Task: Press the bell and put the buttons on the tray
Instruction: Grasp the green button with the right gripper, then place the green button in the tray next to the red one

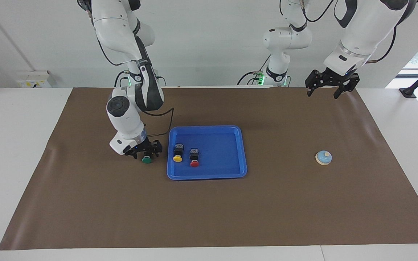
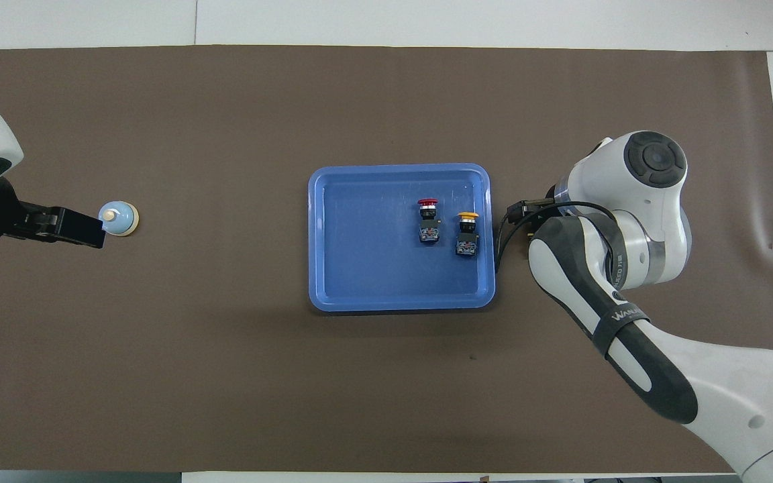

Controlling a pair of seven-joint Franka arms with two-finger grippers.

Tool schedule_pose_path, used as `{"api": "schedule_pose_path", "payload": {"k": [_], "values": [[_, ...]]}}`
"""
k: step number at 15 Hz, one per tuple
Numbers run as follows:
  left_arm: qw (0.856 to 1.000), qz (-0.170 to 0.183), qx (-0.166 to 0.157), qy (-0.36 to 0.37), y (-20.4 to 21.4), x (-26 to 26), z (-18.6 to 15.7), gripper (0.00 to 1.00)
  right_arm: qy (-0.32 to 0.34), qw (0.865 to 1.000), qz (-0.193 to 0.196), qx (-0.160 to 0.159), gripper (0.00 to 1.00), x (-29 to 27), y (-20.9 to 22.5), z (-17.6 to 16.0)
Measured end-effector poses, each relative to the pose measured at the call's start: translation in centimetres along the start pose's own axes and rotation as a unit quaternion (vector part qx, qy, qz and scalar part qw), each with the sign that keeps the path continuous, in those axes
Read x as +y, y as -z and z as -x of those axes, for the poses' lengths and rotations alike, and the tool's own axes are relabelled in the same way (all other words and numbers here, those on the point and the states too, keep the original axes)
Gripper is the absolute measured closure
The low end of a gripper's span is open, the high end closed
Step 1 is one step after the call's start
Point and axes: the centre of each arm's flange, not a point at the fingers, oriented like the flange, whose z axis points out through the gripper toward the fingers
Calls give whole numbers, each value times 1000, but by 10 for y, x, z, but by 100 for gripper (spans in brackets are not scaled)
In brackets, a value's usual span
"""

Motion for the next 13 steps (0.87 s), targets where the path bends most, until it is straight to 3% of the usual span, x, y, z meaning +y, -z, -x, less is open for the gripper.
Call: {"api": "schedule_pose_path", "payload": {"k": [4, 9, 13], "values": [[1000, 0, 0, 0, 0, 0, 0, 0, 1, 1000, 0, 4, 10, 0, -3, 5], [1000, 0, 0, 0, 0, 0, 0, 0, 24, 1000, 2, 9, 65, -3, 2, 2], [1000, 0, 0, 0, 0, 0, 0, 0, 32, 999, 2, -9, 67, -13, 47, -13]]}}
